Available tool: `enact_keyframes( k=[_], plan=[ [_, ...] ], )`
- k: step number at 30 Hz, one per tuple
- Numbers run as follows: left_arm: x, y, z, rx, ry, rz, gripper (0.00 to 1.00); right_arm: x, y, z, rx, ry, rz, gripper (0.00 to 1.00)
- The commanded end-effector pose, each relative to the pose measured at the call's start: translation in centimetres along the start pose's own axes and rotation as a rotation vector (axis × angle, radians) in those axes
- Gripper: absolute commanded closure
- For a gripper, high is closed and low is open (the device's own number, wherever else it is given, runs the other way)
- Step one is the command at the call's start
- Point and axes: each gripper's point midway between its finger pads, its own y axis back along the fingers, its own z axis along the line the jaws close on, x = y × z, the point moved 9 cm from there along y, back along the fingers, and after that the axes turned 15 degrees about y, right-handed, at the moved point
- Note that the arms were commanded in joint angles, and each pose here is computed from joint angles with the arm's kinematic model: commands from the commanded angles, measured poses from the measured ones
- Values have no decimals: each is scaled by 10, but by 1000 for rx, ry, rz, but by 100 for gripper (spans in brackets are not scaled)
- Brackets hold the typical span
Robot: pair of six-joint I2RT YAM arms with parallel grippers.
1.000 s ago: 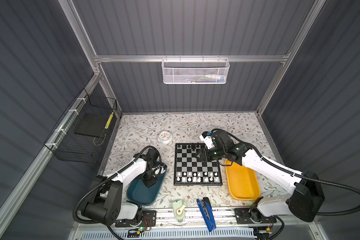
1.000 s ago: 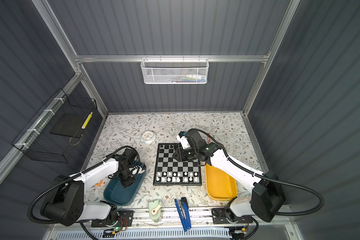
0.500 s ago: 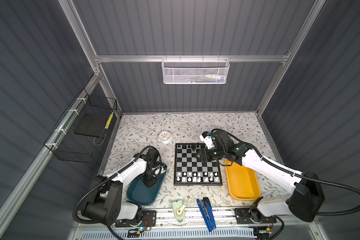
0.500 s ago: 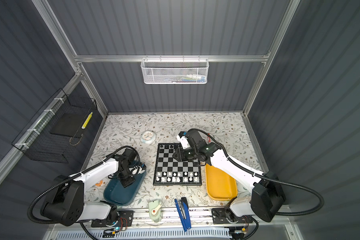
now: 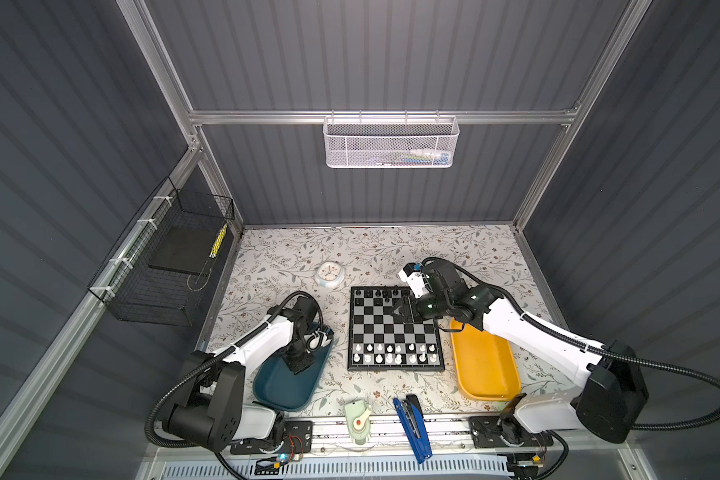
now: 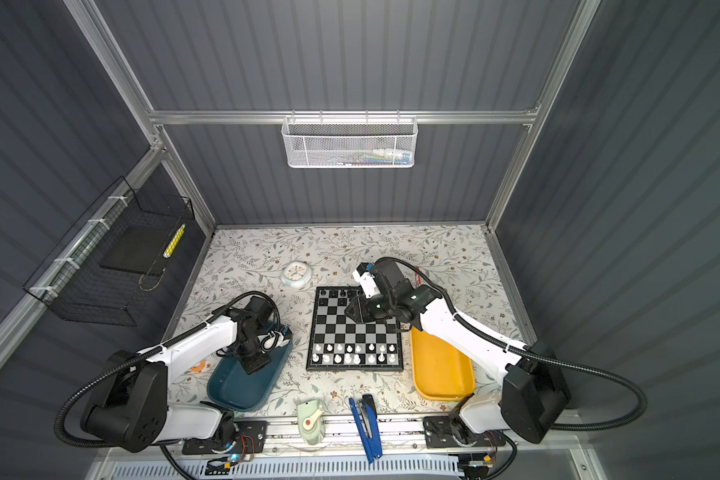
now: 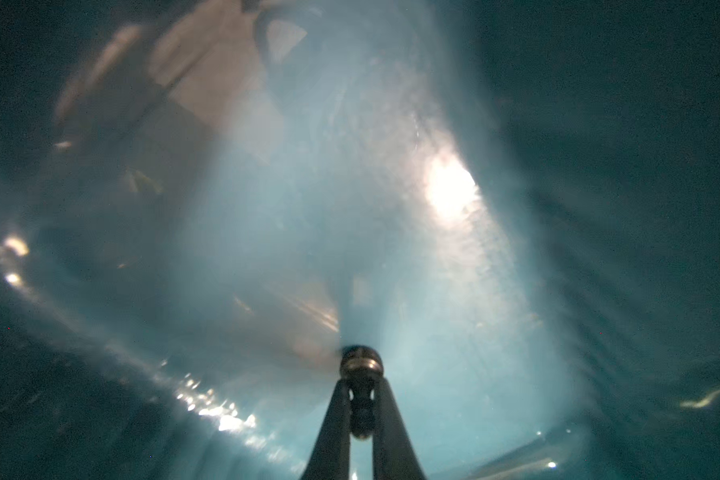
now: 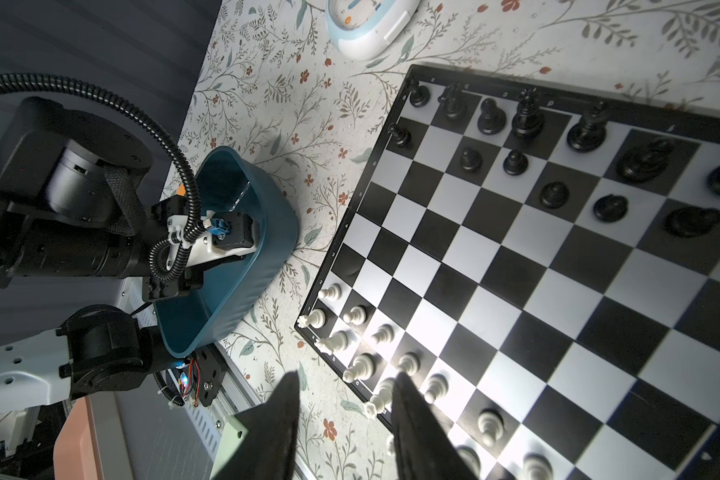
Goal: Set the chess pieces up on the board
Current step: 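Close the left gripper on the black pawn, then lift the black pawn with the left gripper and carry it to the board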
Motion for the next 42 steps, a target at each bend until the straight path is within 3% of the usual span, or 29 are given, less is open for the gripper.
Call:
enact_keyframes(
  k=[1, 42],
  plan=[
    [-1, 8, 4, -19, -15, 1, 93, 2, -5, -1, -2, 5, 9, 61],
    [-19, 47, 12, -10, -38, -8, 96, 1, -5, 2, -15, 8, -5, 61]
  ],
)
